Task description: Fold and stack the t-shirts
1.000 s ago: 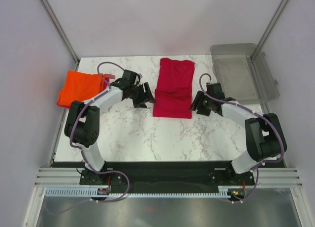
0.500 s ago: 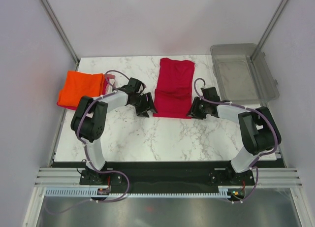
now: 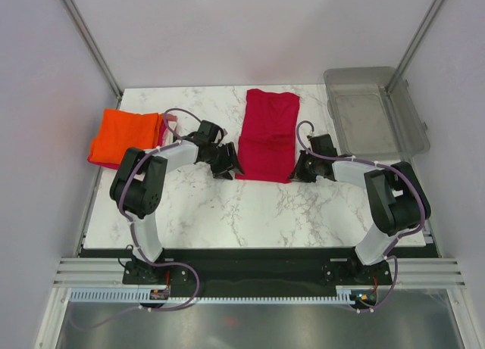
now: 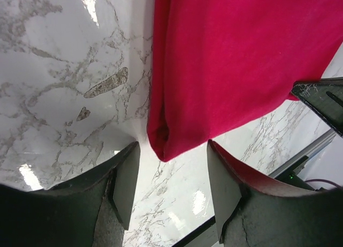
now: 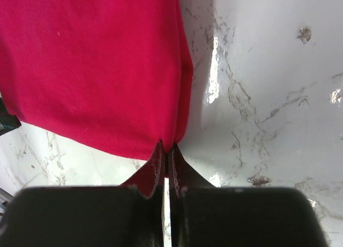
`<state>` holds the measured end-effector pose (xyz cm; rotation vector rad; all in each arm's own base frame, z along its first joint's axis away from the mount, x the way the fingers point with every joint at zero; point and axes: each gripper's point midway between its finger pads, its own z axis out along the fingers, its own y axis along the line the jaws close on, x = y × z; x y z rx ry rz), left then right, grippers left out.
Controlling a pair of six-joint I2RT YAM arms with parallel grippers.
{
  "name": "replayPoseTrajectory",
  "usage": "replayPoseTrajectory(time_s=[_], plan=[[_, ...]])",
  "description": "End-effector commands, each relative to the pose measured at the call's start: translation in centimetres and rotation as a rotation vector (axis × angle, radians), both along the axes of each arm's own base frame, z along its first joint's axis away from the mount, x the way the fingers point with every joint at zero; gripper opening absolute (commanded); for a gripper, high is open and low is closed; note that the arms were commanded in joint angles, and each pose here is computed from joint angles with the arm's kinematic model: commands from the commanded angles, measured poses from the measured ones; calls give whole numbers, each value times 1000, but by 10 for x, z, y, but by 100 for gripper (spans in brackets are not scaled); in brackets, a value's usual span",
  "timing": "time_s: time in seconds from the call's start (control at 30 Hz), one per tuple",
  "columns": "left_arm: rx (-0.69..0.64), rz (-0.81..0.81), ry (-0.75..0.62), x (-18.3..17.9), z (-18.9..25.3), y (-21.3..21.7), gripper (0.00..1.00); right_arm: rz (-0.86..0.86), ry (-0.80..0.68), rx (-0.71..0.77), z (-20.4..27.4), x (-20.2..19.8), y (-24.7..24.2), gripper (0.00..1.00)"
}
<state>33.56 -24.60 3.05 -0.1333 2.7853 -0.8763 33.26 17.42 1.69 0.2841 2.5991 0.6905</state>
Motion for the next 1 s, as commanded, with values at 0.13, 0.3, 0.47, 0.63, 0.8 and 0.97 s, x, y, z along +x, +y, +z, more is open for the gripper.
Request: replayPoseTrajectory(time_s=[0.13, 0.3, 0.47, 0.63, 0.8, 0.97], plan=[[1, -30, 7, -5, -14, -5, 58, 25, 18, -33, -10, -6, -1, 0], [-3, -28, 8, -4, -16, -7, 56, 28, 18, -31, -10, -7, 0, 0], [-4, -26, 6, -2, -16, -7, 51, 25, 17, -30, -9, -6, 0, 0], [1, -25, 8, -4, -17, -6, 40, 25, 14, -29, -7, -6, 0, 0], [-15, -31, 3, -4, -15, -8, 14, 27, 10, -26, -4, -5, 0, 0], [-29, -25, -54, 4, 9, -9, 2, 26, -14, -24, 12, 2, 2, 0]])
